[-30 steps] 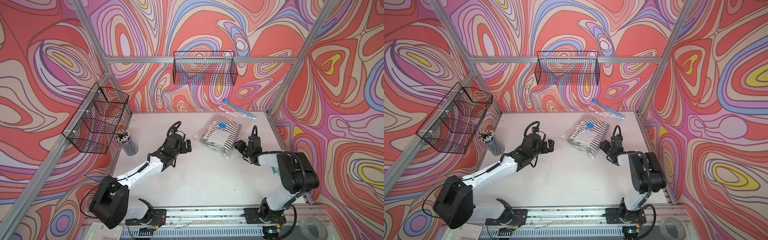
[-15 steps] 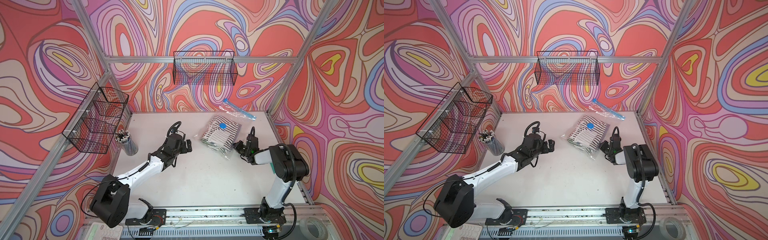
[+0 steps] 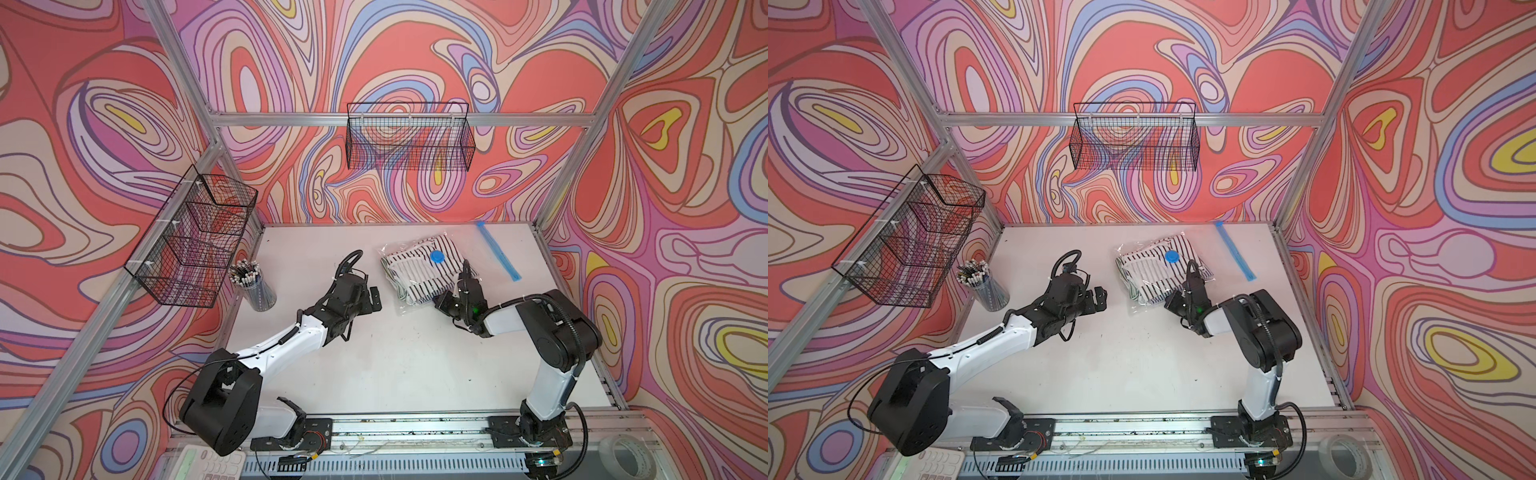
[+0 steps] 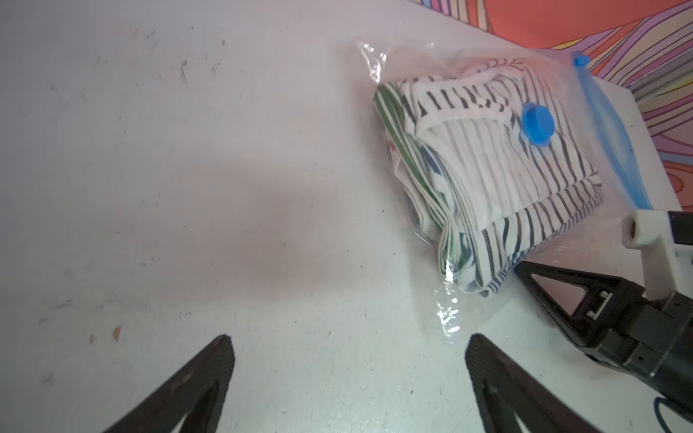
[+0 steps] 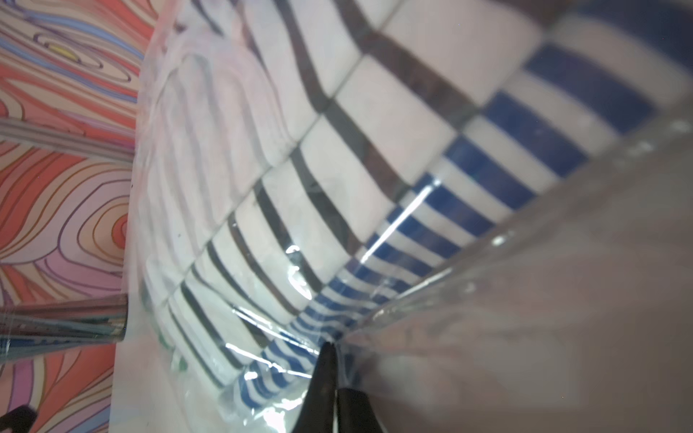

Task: Take the tank top out of the vacuum bag
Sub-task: Adjust the vacuum bag at the center of the board.

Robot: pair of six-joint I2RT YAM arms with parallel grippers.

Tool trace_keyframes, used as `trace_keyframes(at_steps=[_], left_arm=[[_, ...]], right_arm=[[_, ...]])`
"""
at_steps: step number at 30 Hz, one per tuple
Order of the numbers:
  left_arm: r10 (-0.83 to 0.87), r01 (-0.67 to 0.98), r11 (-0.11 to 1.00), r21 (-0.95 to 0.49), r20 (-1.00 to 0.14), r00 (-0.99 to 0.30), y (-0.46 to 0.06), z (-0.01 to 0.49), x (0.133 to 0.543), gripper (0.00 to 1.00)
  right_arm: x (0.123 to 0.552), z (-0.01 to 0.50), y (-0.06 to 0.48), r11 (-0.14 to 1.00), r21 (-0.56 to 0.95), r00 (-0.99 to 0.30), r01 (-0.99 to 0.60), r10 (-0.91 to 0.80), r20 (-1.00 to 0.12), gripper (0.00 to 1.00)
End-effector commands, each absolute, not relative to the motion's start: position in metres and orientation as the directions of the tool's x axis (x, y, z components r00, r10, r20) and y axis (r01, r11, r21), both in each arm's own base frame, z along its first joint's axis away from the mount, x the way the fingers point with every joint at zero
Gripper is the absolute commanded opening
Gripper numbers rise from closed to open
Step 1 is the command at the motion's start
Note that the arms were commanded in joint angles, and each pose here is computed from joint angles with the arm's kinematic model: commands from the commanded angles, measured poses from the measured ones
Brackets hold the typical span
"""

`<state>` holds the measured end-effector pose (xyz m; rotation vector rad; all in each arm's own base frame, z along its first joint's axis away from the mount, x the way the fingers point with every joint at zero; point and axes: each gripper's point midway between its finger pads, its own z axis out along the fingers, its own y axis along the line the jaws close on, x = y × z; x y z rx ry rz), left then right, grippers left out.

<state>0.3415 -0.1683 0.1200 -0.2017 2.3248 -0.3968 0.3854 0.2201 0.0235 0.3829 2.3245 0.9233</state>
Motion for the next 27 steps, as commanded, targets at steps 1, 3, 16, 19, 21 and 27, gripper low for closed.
trace_keyframes(at_steps=[1, 3, 16, 19, 21, 27], left_arm=[[-0.307, -0.107, 0.936, -0.336, -0.626, -0.717, -0.151, 0.111, 0.329, 1.0], [-0.348, -0.144, 0.923, -0.357, -0.614, -0.708, -0.14, 0.11, 0.327, 1.0], [-0.546, -0.171, 0.747, -0.642, -0.447, -0.709, -0.148, 0.092, 0.337, 0.94], [-0.61, -0.195, 0.666, -0.72, -0.374, -0.699, -0.157, 0.084, 0.338, 0.92], [-0.65, -0.246, 0.621, -0.744, -0.314, -0.692, -0.157, 0.064, 0.331, 0.9], [-0.729, -0.298, 0.482, -0.824, -0.188, -0.658, -0.175, 0.046, 0.329, 0.85]], right_arm=[[0.355, 0.019, 0.262, 0.688, 0.723, -0.837, 0.065, 0.433, -0.336, 0.0], [0.348, 0.025, 0.282, 0.659, 0.751, -0.851, 0.045, 0.419, -0.316, 0.0], [0.346, 0.094, 0.278, 0.755, 0.648, -0.843, -0.094, 0.286, -0.456, 0.78], [0.345, 0.109, 0.267, 0.791, 0.603, -0.823, -0.103, 0.272, -0.498, 0.85], [0.345, 0.12, 0.261, 0.802, 0.586, -0.805, -0.113, 0.272, -0.527, 0.85], [0.343, 0.131, 0.254, 0.826, 0.55, -0.795, -0.122, 0.25, -0.553, 0.86]])
